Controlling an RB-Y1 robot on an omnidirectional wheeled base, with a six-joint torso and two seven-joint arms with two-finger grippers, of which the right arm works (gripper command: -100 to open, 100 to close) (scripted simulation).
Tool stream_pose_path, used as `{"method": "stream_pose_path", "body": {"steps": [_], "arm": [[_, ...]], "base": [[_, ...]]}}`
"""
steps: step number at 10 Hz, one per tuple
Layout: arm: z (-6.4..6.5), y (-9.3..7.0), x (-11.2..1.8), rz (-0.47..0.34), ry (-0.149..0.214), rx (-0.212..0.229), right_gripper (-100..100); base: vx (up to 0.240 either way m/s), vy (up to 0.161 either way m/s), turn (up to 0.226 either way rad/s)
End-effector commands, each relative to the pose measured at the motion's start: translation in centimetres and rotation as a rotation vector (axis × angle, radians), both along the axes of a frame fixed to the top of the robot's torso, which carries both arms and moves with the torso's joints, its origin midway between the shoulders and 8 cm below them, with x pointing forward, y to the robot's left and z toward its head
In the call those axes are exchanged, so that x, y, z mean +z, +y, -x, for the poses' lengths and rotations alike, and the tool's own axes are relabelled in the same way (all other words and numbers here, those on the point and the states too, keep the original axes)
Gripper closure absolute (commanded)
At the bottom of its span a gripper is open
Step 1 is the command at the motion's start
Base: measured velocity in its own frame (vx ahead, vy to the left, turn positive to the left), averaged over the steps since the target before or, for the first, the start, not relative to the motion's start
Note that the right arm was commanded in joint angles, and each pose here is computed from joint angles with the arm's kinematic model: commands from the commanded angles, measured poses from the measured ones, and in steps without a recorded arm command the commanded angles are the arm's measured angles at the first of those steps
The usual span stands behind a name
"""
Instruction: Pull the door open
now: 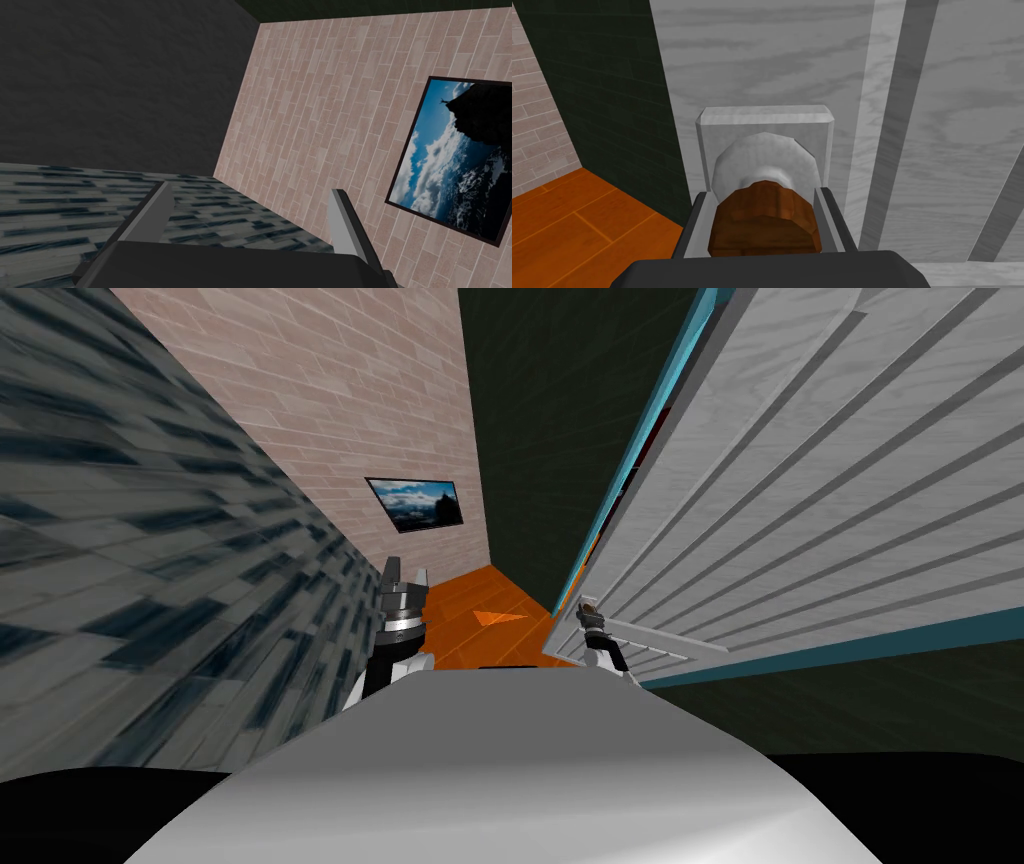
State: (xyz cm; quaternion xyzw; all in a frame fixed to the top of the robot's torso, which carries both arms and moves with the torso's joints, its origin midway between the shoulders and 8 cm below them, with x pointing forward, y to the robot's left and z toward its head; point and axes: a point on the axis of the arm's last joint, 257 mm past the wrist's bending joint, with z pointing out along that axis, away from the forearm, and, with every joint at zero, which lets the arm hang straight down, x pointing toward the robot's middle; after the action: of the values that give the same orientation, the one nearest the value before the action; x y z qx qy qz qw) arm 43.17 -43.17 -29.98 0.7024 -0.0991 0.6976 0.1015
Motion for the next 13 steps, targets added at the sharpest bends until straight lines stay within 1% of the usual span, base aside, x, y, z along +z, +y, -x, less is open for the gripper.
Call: {"method": "stream_pose_path", "body": {"steps": [1, 3, 6, 13], "arm": [[0.3, 1.3, 0.0, 0.002, 0.001, 0.024, 100], [0.5, 2.5, -0.1, 0.003, 0.002, 0.046, 100], [1.0, 4.4, -0.1, 0.003, 0.002, 0.082, 100], [1.8, 7.3, 0.1, -0.001, -0.001, 0.132, 100]], "base": [[0.046, -0.026, 0.149], [0.052, -0.057, 0.154], [-0.008, -0.013, 0.085], [-0.082, -0.032, 0.017]]}}
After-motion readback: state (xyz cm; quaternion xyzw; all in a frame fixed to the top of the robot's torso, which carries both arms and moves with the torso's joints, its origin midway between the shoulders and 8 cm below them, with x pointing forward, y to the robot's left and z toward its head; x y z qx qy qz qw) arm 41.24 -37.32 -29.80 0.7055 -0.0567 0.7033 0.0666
